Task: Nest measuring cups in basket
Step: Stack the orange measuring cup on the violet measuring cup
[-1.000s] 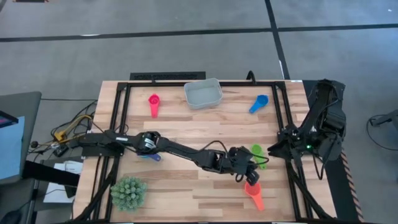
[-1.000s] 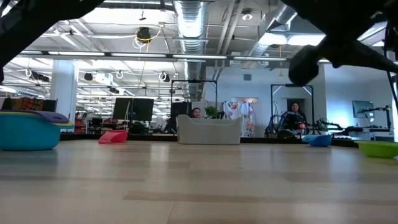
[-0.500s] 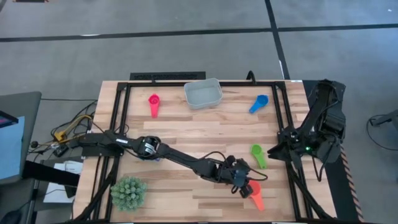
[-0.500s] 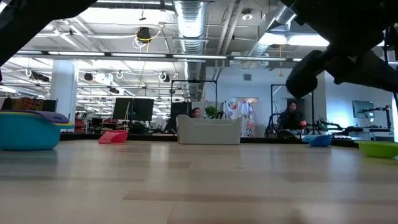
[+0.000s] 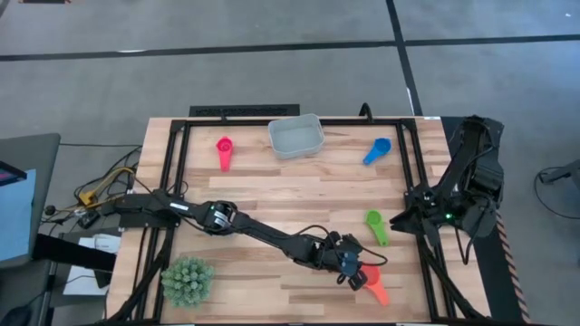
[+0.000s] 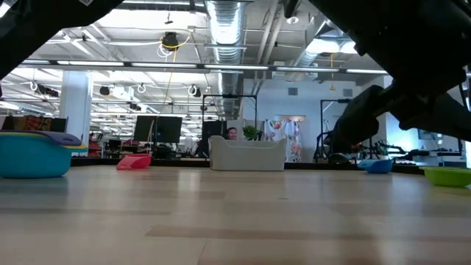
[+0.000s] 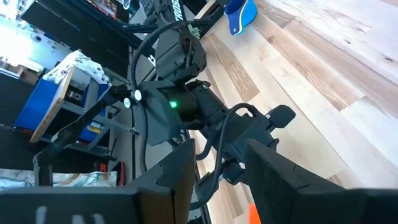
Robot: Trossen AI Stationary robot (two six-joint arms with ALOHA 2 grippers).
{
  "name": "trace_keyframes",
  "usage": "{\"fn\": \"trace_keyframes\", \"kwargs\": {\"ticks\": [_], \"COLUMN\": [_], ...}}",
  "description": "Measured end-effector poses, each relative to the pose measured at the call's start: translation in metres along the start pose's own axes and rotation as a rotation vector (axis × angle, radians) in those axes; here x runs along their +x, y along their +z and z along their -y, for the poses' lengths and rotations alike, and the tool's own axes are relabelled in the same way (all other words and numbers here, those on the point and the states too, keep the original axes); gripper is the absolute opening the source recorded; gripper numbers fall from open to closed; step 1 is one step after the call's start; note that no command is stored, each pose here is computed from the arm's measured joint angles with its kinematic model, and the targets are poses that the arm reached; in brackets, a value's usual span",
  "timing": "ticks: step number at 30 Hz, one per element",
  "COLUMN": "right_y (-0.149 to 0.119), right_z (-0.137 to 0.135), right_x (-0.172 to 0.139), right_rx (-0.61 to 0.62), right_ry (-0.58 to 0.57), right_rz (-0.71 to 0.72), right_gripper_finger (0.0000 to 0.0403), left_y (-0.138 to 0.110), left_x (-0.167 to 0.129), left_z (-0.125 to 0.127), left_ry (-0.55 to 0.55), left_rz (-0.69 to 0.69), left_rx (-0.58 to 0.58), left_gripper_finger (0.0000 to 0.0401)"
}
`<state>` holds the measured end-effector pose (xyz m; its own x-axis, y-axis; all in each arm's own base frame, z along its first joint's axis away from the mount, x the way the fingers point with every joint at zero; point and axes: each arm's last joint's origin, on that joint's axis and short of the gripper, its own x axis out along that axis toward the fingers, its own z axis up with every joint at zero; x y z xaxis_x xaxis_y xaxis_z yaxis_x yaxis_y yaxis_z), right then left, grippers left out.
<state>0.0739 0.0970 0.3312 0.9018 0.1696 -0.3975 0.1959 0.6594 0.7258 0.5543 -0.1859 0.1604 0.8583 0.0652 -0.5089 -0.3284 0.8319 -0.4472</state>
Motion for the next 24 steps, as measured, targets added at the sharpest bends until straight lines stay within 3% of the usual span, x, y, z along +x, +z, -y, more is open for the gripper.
{"fn": "trace_keyframes", "kwargs": {"ticks": [11, 15, 24], "right_y": [-0.001, -0.001, -0.001], "right_z": [0.000, 0.000, 0.000], "right_x": [0.000, 0.000, 0.000], "right_rx": [-0.001, -0.003, -0.003], "right_ry": [0.004, 0.005, 0.004], "right_rz": [-0.024, -0.027, -0.027], "right_gripper_finger": [0.0163, 0.0167, 0.0171], "left_y": [-0.008, -0.015, -0.011], "left_x": [-0.003, -0.006, -0.004], "left_z": [0.005, 0.007, 0.004], "left_ry": [-0.015, 0.029, 0.019], "left_rz": [-0.044, -0.046, -0.049], "left_rx": [-0.070, -0.058, -0.088], "left_gripper_finger": [0.0106, 0.0124, 0.0178]}}
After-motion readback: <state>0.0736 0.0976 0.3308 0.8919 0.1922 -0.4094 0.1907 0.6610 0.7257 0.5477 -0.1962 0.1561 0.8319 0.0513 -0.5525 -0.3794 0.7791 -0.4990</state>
